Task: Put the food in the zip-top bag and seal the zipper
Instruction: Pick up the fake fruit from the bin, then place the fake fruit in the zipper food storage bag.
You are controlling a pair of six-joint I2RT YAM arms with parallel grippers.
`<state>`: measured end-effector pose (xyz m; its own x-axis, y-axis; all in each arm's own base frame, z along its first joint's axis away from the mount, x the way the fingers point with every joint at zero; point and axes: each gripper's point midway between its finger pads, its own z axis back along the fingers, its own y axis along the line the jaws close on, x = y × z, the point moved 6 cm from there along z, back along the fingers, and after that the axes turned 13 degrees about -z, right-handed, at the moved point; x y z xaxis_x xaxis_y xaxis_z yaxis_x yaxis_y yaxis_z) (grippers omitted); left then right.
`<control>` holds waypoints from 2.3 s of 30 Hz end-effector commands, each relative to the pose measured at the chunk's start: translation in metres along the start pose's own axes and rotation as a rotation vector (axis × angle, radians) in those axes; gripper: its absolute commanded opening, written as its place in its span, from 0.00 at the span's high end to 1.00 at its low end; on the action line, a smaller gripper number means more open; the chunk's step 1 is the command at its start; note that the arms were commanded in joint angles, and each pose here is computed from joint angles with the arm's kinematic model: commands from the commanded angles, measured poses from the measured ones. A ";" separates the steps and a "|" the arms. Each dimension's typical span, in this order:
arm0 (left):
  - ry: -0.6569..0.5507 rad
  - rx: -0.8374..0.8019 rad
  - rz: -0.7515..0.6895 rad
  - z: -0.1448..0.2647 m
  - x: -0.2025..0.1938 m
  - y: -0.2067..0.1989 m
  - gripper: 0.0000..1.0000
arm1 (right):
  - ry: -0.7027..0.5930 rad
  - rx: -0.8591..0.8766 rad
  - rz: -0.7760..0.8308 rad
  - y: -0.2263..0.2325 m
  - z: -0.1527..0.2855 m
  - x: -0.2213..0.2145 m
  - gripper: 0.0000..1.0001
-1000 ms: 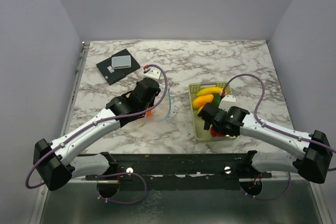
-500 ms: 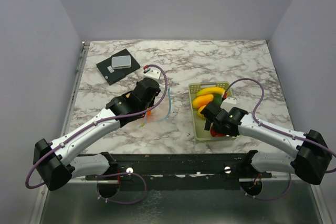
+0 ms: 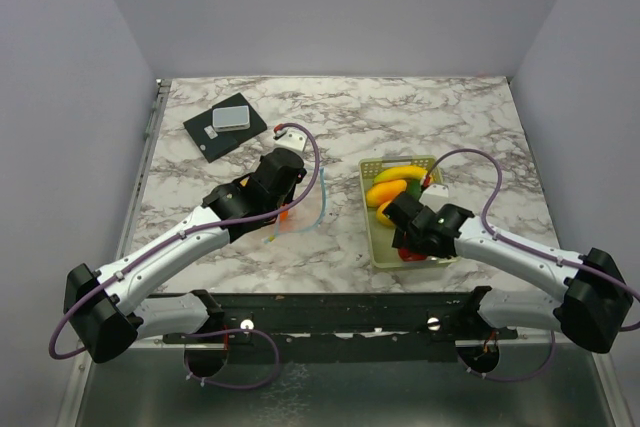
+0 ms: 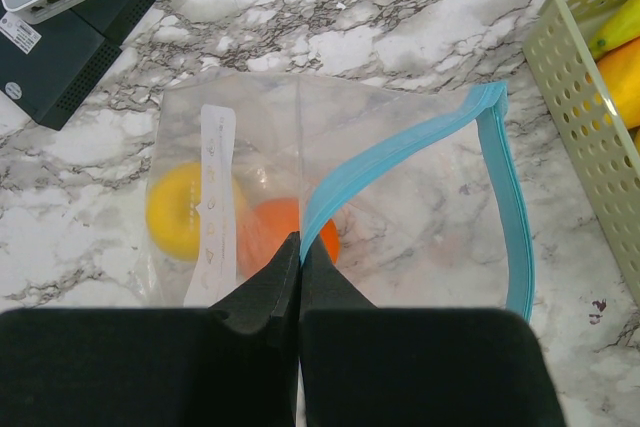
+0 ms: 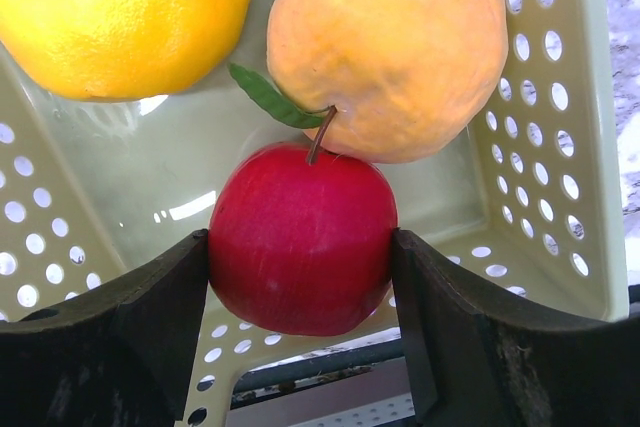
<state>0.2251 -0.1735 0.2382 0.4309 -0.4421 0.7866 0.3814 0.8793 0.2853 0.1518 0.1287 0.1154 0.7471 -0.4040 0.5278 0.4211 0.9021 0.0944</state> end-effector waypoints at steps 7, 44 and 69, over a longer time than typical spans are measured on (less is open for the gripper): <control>-0.004 -0.019 -0.010 -0.002 -0.001 -0.005 1.00 | -0.045 0.113 -0.046 0.015 0.029 0.024 0.62; -0.010 -0.017 -0.005 0.000 0.000 -0.003 1.00 | -0.006 0.796 0.008 0.181 0.134 0.064 0.66; -0.010 -0.016 -0.004 0.000 0.000 -0.003 1.00 | 0.124 0.805 0.086 0.240 0.099 0.012 0.46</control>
<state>0.2253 -0.1736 0.2379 0.4312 -0.4429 0.7861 0.3817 0.8790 0.2859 0.2125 0.3387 0.2182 0.8228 -0.2970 0.4846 -0.0767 0.7868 0.6124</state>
